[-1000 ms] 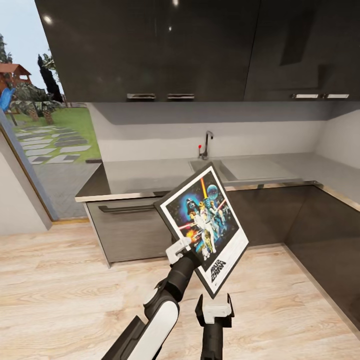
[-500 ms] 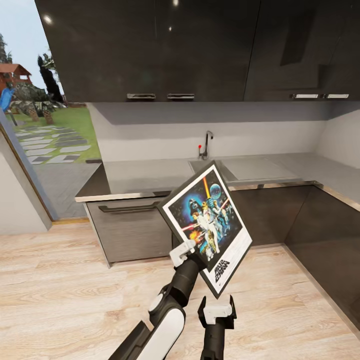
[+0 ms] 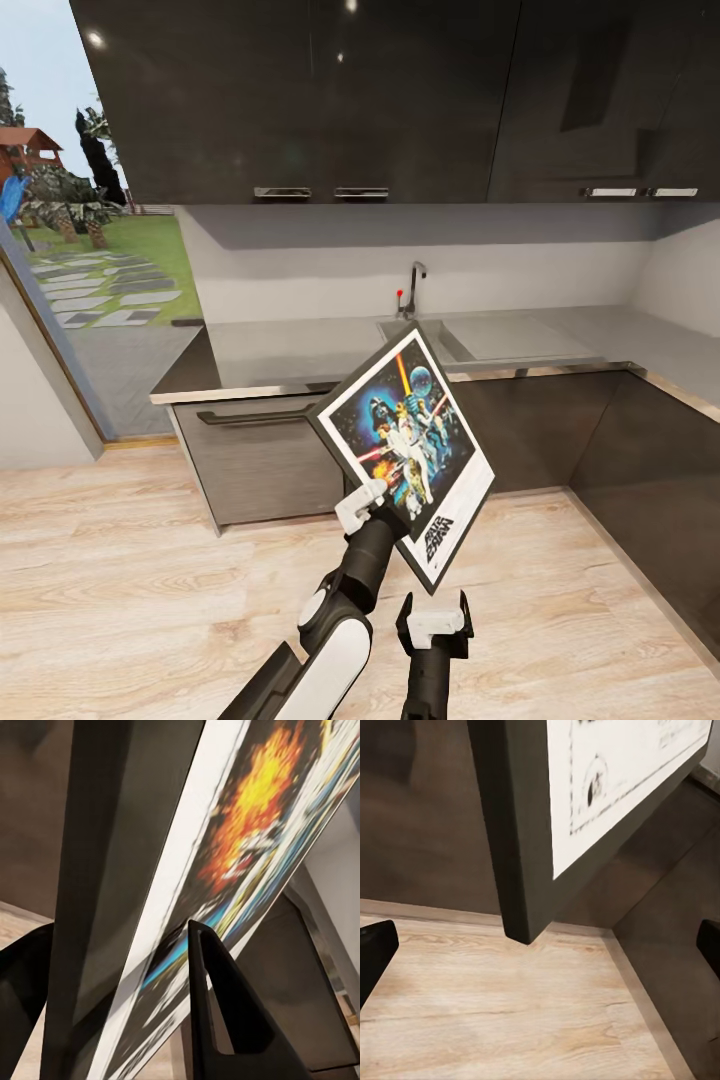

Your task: Pick up the poster from the kitchen countertop and hang it on one of the wall nails in the kitchen.

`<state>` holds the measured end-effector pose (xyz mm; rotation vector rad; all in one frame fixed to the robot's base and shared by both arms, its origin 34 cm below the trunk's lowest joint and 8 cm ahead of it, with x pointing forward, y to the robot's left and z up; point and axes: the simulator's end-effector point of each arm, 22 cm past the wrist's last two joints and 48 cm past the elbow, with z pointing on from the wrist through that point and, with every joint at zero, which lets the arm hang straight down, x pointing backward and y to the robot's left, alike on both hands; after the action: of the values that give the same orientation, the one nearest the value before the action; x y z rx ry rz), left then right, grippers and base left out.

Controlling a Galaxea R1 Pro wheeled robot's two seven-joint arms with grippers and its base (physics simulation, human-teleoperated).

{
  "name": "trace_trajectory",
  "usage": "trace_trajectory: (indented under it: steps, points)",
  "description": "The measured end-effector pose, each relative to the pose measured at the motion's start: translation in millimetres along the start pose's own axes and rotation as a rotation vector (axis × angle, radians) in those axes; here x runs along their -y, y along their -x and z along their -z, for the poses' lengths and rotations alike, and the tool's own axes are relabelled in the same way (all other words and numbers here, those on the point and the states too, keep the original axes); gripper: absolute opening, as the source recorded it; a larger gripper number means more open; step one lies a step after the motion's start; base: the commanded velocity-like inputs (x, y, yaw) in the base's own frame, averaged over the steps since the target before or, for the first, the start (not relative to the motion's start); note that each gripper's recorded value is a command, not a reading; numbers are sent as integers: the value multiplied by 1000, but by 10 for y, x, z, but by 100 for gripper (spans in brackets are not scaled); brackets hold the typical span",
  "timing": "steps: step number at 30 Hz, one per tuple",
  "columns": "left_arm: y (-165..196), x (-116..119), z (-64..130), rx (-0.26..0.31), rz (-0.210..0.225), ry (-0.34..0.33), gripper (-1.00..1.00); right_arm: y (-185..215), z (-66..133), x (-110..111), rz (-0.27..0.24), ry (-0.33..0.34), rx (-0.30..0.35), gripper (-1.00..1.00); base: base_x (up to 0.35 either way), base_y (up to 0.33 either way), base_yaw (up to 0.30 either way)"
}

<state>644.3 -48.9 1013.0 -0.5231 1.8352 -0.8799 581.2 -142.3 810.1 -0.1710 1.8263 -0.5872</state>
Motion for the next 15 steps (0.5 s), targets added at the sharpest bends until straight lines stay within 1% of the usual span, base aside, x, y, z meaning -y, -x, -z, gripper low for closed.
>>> trace_trajectory:
  steps: [15]
  points:
    - [-2,3,3,0,5,1,-100,4,-3,4,0,-2,1,100,0,0,0]
